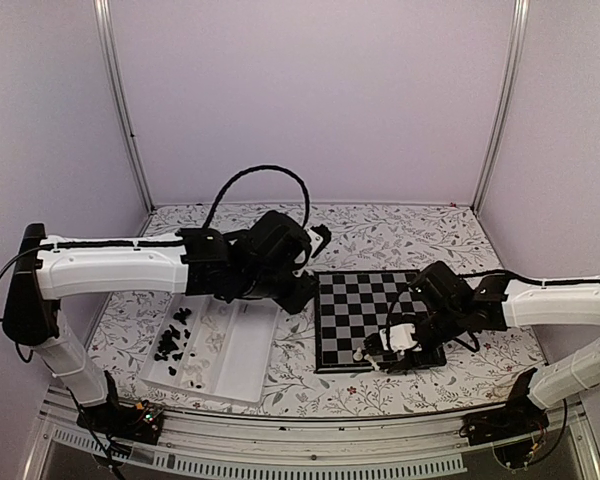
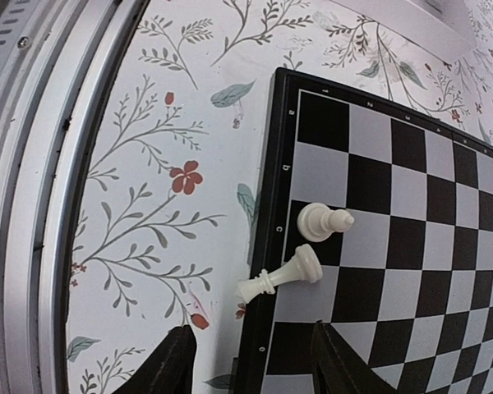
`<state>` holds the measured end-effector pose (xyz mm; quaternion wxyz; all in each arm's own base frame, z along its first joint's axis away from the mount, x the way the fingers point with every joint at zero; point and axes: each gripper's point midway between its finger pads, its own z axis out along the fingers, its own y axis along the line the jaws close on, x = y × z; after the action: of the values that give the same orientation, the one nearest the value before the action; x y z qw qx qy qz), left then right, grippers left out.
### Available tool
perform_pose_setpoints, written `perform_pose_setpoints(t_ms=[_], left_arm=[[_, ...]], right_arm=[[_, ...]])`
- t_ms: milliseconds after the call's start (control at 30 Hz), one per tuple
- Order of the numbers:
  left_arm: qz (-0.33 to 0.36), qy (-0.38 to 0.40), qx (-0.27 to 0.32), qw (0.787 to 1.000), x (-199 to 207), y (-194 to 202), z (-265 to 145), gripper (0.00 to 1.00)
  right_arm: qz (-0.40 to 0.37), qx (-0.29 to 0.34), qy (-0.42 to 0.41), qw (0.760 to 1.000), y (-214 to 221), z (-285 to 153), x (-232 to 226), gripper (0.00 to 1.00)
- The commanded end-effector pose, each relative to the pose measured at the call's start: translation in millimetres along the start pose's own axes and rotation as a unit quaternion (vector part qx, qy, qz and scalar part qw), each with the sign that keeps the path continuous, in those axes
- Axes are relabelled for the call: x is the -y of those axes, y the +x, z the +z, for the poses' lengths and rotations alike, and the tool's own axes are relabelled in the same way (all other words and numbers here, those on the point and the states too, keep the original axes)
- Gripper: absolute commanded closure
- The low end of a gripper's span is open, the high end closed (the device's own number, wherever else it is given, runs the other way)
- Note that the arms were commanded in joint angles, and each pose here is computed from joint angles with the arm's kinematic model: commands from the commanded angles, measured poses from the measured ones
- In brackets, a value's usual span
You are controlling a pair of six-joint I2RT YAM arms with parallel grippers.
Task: Set up the chess pieces on the board
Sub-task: Pick up the chess piece from the chessboard.
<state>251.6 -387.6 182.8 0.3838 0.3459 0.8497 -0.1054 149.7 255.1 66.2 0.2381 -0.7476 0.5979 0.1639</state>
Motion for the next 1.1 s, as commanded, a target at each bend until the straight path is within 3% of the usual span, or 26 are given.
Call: perform_pose_setpoints(t_ms=[0, 700, 1067], left_arm=[[-0.025, -0.018, 0.013, 0.999, -16, -5, -1, 0.51], [-0.08, -0.022, 0.002, 0.997, -41, 15, 8, 0.5], [-0.081, -0.012, -0.007, 0.997, -39, 18, 15, 0.5]], right_arm=[[0.0, -0.011, 0.054, 0.998, -5, 9, 17, 0.48], [0.061, -0.036, 0.047, 0.996, -15, 34, 21, 0.39], [0.072, -0.086, 0.101, 0.989, 10, 36, 37, 0.42]])
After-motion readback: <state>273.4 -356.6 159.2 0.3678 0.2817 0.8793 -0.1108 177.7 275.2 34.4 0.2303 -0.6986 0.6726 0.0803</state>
